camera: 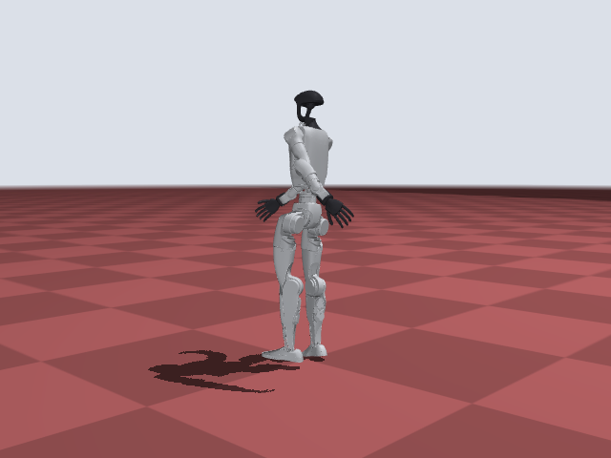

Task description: Upper body actions

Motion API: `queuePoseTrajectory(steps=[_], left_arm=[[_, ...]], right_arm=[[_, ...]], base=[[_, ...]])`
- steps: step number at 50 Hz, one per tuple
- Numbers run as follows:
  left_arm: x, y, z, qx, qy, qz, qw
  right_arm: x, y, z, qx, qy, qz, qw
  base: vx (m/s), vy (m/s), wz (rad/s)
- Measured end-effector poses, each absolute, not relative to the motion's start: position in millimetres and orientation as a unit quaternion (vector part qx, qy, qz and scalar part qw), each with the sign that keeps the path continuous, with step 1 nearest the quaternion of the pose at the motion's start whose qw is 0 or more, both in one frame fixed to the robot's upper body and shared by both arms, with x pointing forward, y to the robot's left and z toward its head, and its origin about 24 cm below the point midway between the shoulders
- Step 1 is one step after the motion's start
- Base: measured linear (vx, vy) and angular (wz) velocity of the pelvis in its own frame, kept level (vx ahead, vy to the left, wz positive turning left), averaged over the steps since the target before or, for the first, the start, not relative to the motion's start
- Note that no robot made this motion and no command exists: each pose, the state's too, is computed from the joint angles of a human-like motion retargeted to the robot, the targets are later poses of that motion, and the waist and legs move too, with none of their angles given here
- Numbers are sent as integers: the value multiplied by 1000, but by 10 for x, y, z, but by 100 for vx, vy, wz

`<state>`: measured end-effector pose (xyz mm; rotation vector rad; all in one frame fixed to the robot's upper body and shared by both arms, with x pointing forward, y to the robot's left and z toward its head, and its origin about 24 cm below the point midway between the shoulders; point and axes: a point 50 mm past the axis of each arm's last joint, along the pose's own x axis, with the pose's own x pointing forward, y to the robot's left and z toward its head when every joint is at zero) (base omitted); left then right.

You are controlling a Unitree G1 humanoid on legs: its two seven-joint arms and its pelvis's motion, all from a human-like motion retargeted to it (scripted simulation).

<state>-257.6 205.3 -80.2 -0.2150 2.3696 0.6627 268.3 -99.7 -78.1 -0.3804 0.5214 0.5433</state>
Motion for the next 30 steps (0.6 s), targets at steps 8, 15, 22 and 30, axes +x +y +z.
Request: queuePoseTrajectory(steps=[8, 15, 22, 30], left_arm=[[-810, 2095, -1626, -112, 811, 183, 544], [1720, 1635, -1479, -15, 583, -63, 810], [3318, 1622, -203, 129, 235, -67, 961], [3236, 1921, -125, 164, 175, -6, 971]], right_arm=[[1777, -1313, -1430, -202, 422, 216, 857], [-273, -2102, -1728, -218, 757, 103, 607], [-1769, -2533, -1188, -159, 897, -65, 408], [-2083, -2524, -1011, -76, 891, -248, 373]], base=[[0, -4, 9], [1, 0, -4], [1, 3, -48], [-1, 1, -21]])
